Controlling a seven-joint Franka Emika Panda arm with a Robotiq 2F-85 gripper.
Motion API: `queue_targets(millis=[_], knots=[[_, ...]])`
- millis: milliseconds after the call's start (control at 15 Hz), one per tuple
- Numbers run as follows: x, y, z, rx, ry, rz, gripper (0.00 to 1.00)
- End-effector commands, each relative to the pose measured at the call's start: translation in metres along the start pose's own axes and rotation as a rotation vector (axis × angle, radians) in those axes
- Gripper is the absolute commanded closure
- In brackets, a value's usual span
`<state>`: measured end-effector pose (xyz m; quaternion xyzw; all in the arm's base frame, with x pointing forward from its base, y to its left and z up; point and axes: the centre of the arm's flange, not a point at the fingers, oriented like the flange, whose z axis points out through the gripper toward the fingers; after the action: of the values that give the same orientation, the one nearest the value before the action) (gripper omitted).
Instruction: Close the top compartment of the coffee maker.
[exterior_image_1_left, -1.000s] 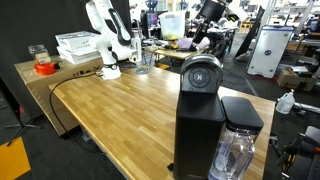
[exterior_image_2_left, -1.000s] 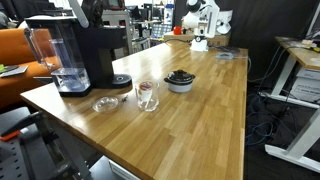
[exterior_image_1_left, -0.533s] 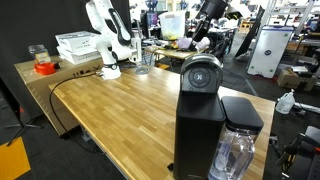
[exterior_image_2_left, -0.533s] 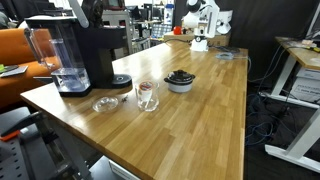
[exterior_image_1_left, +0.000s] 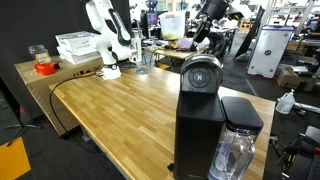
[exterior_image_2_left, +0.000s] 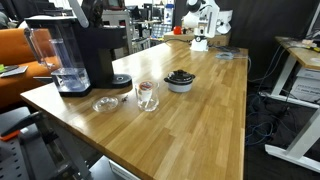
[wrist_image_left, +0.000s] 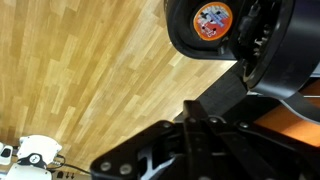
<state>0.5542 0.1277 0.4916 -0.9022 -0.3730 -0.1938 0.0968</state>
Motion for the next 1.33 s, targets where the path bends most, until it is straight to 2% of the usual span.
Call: queue_targets(millis=[0,267,733,1067,1267], knots=[[0.000,0.000,0.000,0.000,0.000,0.000,0.99],[0.005,-0.007,0.001,-0.007,-0.034,-0.019,1.00],[0.029,-0.045,-0.017,-0.031,-0.021,-0.141,1.00],[0.036,-0.059,-0.021,0.016,0.011,-0.187,1.00],[0.039,-0.070,-0.017,0.079,0.027,-0.234,1.00]])
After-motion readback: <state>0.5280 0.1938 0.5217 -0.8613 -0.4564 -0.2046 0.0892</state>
